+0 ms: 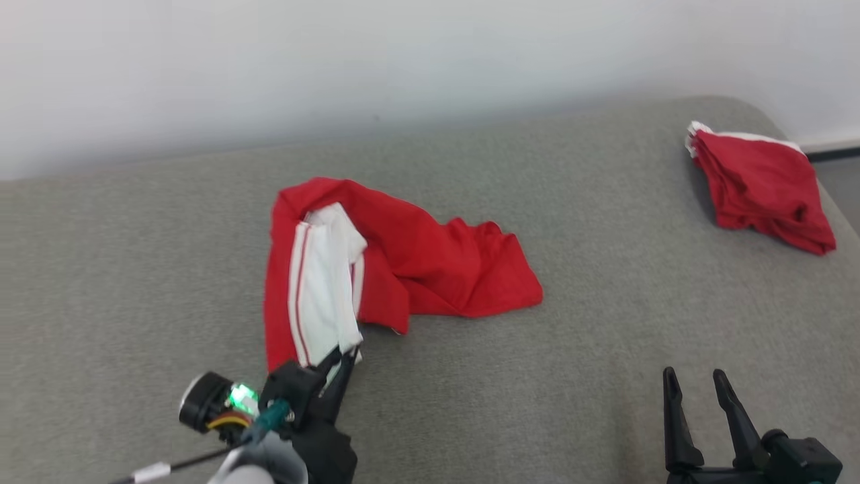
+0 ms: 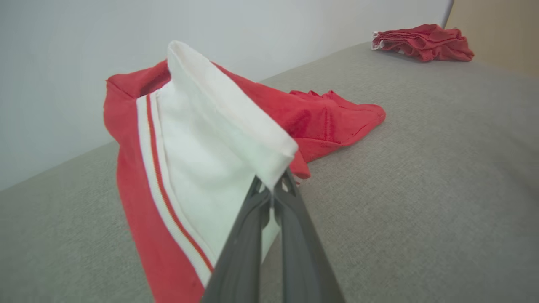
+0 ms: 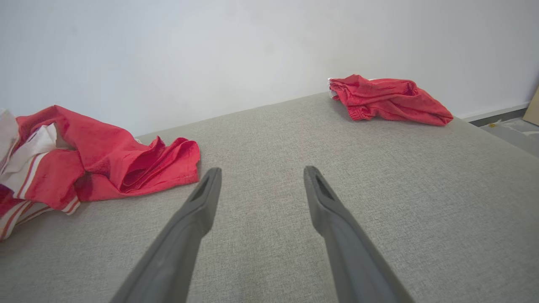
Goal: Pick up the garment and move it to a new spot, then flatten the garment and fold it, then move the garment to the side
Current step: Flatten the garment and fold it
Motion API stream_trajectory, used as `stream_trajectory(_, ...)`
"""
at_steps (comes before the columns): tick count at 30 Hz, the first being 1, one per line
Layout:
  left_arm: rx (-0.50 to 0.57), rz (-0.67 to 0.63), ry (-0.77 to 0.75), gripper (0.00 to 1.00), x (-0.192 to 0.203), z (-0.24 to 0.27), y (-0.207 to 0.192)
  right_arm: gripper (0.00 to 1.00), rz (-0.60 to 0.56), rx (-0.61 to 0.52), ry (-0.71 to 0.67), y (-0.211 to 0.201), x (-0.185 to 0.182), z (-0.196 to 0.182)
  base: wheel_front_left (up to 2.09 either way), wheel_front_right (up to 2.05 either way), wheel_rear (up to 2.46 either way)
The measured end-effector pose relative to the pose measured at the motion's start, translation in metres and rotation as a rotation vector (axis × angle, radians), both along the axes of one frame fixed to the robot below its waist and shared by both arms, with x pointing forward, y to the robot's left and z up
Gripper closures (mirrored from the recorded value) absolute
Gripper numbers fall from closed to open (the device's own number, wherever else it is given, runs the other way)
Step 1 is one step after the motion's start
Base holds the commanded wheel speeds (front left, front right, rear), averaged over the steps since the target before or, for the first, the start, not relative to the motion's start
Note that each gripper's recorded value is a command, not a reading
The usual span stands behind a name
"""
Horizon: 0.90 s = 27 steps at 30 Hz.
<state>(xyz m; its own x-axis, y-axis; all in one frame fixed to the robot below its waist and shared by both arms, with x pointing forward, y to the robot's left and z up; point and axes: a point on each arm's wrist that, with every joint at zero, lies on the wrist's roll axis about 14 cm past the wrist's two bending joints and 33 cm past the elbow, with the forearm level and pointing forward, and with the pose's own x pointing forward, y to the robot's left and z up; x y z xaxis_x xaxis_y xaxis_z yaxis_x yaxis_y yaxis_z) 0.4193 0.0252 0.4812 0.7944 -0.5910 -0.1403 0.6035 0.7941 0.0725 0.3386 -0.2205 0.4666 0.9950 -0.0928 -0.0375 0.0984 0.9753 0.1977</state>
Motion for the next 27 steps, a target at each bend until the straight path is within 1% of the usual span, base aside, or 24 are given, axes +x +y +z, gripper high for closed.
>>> stream_trajectory(5, -0.012, 0.034, 0.012, 1.0, -0.038, 0.005, 0.015, 0.0, 0.029, 0.004, -0.016, 0.009, 0.0, 0.004, 0.0, 0.0, 0.0)
stream_trajectory(13, -0.007, 0.094, 0.167, 1.0, -0.107, -0.031, 0.037, 0.0, 0.086, 0.003, -0.042, 0.025, 0.006, 0.011, 0.0, 0.0, 0.0)
stream_trajectory(15, -0.022, 0.111, 0.2, 1.0, -0.119, -0.039, 0.039, 0.0, 0.097, 0.001, -0.045, 0.029, 0.007, 0.012, 0.0, 0.0, 0.0)
stream_trajectory(17, -0.006, 0.116, 0.234, 1.0, -0.13, -0.051, 0.041, 0.0, 0.107, 0.0, -0.048, 0.032, 0.008, 0.013, 0.0, 0.0, 0.0)
stream_trajectory(21, -0.014, 0.129, 0.283, 1.0, -0.141, -0.064, 0.042, 0.0, 0.116, -0.002, -0.047, 0.034, 0.008, 0.014, 0.0, 0.0, 0.0)
stream_trajectory(23, -0.037, 0.134, 0.271, 0.49, -0.142, -0.062, 0.039, 0.0, 0.116, -0.002, -0.049, 0.034, 0.008, 0.015, 0.0, 0.0, 0.0)
stream_trajectory(24, -0.054, 0.134, 0.257, 0.0, -0.141, -0.059, 0.037, 0.0, 0.117, -0.003, -0.049, 0.034, 0.007, 0.015, 0.0, 0.0, 0.0)
stream_trajectory(27, -0.107, 0.105, 0.17, 0.0, -0.135, -0.037, 0.027, 0.0, 0.116, -0.004, -0.049, 0.034, 0.007, 0.015, 0.0, 0.0, 0.0)
